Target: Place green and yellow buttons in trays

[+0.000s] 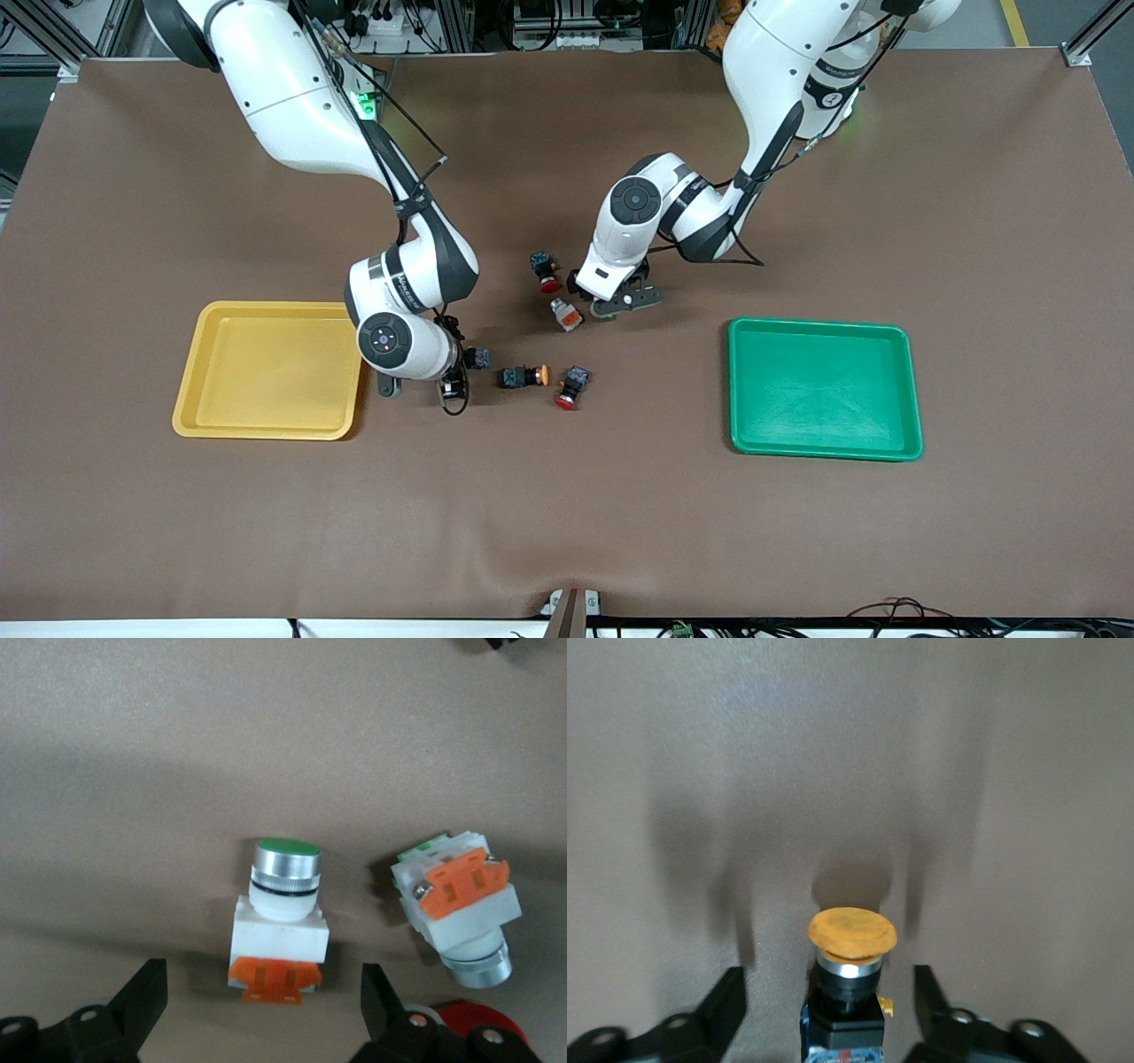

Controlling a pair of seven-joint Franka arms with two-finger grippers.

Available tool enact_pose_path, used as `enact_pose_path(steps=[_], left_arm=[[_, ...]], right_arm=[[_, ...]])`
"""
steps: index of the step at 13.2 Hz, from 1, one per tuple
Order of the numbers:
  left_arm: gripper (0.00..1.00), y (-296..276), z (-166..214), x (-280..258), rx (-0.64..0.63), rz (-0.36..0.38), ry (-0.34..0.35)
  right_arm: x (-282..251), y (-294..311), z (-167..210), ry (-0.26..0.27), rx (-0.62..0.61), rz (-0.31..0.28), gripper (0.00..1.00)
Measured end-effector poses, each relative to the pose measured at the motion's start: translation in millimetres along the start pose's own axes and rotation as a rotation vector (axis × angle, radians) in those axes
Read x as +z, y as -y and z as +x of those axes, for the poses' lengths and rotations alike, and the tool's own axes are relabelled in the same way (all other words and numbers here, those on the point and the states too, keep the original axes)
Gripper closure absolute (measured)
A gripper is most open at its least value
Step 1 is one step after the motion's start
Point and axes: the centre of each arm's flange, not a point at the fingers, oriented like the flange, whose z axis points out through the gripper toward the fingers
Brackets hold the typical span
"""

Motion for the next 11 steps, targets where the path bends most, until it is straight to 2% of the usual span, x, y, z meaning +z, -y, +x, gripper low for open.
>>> enact_pose_path(steps=[4,5,8,11], left_arm=[[0.48,-8,11,0,-0.001,-0.015,-0.015],[0.59,-9,16,0,-0.006,-0.017,-0.019],[0.59,2,45,-9,-0.027,-0.022,-0.05],[0.59,35,114,-56,-0.019,-0.024,-0.101]], right_arm=[[5,-1,-1,-0.007,-0.093,-0.009,0.68],[5,-3,2,-0.014,-0.111,-0.033,0.67],[-12,-8,43,-0.014,-0.25,-0.172,0.67],[-67,-8,130,0.048,-0.401,-0.243,0.67]])
